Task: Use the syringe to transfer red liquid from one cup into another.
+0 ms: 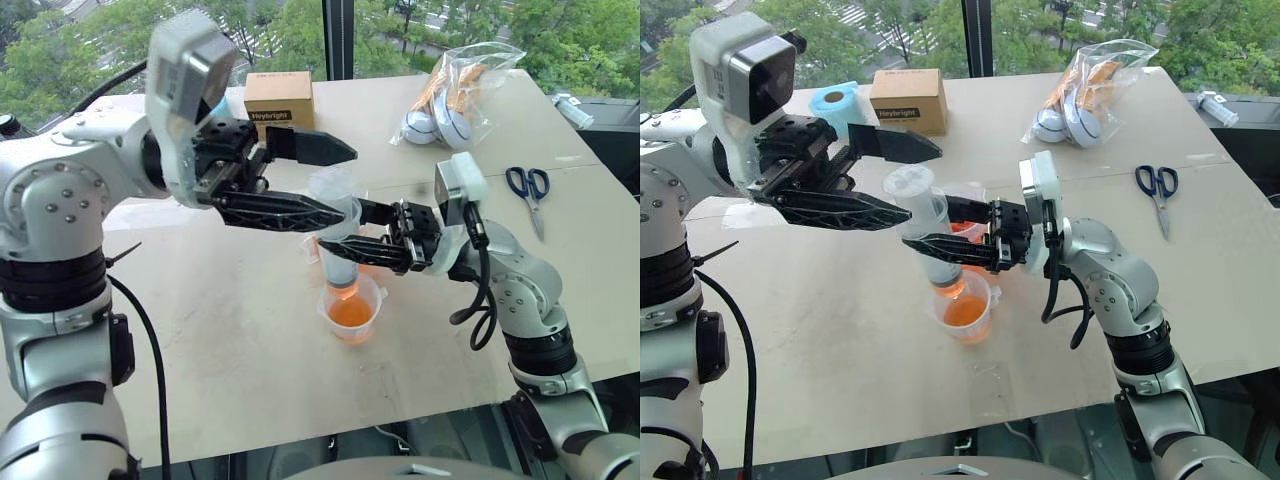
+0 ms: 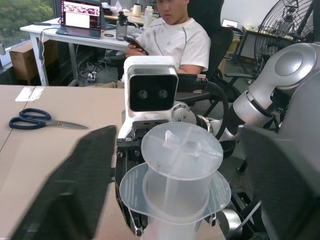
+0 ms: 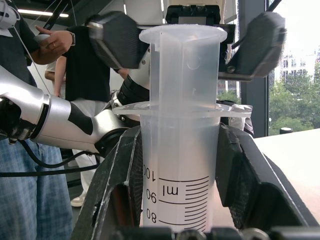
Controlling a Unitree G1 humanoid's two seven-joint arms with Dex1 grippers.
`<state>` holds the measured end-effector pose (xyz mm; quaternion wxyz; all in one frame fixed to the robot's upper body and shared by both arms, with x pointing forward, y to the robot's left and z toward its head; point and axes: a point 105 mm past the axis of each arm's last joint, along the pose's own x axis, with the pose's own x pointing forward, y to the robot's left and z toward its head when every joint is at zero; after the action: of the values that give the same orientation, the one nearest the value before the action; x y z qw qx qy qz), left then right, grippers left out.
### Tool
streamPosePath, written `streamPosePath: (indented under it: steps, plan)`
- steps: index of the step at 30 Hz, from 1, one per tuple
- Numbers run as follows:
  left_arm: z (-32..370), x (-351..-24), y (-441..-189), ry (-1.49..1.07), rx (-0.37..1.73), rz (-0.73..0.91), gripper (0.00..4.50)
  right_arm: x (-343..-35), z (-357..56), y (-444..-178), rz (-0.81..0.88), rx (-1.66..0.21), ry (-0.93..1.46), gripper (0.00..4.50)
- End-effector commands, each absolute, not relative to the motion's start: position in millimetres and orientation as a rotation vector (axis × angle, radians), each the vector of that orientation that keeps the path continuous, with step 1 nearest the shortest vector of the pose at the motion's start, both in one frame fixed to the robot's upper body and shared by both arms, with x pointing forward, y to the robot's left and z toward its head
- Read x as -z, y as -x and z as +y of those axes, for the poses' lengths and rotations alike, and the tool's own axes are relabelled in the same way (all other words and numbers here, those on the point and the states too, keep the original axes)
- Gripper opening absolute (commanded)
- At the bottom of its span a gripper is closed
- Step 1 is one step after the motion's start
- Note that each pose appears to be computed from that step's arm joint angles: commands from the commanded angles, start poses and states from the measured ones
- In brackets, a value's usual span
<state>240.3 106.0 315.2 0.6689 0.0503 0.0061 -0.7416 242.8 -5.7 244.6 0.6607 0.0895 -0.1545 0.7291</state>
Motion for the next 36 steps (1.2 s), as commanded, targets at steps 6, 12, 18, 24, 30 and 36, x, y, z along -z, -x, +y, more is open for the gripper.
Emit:
streamPosePath:
  steps: [6,12,18,24,30,36]
  plan:
    - [102,-314,-234,-0.163,1.716,0.008,1.43,-258,-10,-238,-0.421,-1.650,-0.192,1.60]
    - [99,-293,-233,-0.204,1.734,0.088,1.43,-278,-14,-237,-0.475,-1.642,-0.205,1.60]
    - [95,-272,-236,-0.231,1.732,0.150,1.43,-300,-18,-235,-0.533,-1.641,-0.228,1.60]
    - [92,-272,-236,-0.218,1.742,0.146,1.43,-310,-20,-236,-0.561,-1.629,-0.240,1.60]
    - [91,-300,-244,-0.179,1.688,0.019,2.66,-302,-23,-235,-0.515,-1.637,-0.232,1.60]
    - [126,-405,-246,0.001,1.555,-0.334,3.94,-304,-30,-236,-0.504,-1.616,-0.250,1.60]
